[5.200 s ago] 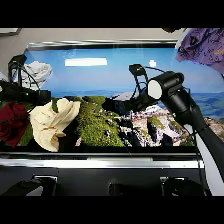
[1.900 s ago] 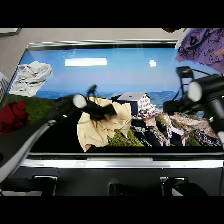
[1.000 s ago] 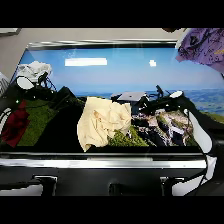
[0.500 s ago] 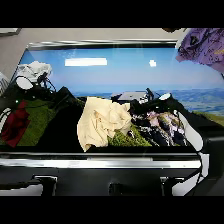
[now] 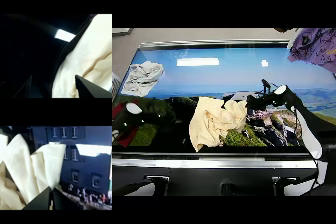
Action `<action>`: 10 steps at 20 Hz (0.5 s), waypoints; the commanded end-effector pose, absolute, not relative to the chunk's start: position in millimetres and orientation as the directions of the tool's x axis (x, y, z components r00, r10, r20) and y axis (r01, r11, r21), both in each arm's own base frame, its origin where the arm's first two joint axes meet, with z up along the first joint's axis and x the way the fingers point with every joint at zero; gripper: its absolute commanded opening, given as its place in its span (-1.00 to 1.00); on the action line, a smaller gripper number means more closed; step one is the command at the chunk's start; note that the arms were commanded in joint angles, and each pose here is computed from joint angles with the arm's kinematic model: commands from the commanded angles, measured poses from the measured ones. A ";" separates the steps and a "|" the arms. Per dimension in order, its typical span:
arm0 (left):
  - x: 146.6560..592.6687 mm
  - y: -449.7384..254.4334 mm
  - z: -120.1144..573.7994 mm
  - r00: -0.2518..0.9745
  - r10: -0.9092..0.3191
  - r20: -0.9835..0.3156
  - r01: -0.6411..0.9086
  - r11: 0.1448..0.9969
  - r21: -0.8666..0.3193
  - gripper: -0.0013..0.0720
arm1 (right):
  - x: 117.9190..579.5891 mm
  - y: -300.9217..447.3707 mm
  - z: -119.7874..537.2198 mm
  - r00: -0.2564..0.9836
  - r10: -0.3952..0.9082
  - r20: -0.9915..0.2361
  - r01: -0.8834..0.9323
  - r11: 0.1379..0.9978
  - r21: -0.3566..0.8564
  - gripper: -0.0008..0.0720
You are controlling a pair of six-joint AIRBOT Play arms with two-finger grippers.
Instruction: Fold the clothes and pants, and hang the long-sleeved shirts on hangers.
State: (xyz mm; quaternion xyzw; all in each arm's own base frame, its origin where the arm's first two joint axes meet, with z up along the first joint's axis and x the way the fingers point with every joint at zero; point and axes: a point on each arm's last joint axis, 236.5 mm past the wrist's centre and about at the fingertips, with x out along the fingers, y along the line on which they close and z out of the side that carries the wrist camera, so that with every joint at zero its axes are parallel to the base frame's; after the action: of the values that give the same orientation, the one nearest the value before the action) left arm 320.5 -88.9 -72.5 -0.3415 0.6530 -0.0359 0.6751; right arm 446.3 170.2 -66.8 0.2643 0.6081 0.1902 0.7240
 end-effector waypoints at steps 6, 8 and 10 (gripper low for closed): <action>314.9 -140.2 -113.1 0.205 -0.539 -0.817 -0.346 0.741 -0.575 0.72 | 427.8 166.1 -36.3 0.155 0.583 -0.798 0.011 0.806 0.591 -0.92; 326.4 -145.9 -117.3 0.247 -0.537 -0.807 -0.373 0.716 -0.590 0.60 | 424.8 166.8 -24.9 0.160 0.587 -0.794 -0.005 0.804 0.594 -0.92; 339.4 -147.8 -111.0 0.282 -0.536 -0.796 -0.365 0.707 -0.605 -0.89 | 425.6 166.5 -6.2 0.195 0.588 -0.785 -0.031 0.803 0.595 -0.92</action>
State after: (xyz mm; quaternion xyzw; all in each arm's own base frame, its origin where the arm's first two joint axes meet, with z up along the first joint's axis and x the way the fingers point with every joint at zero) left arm 319.8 -141.6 -113.6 -0.3596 0.6240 -0.0655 0.6907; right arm 428.7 166.5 -25.4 0.2382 0.6090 0.2026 0.7289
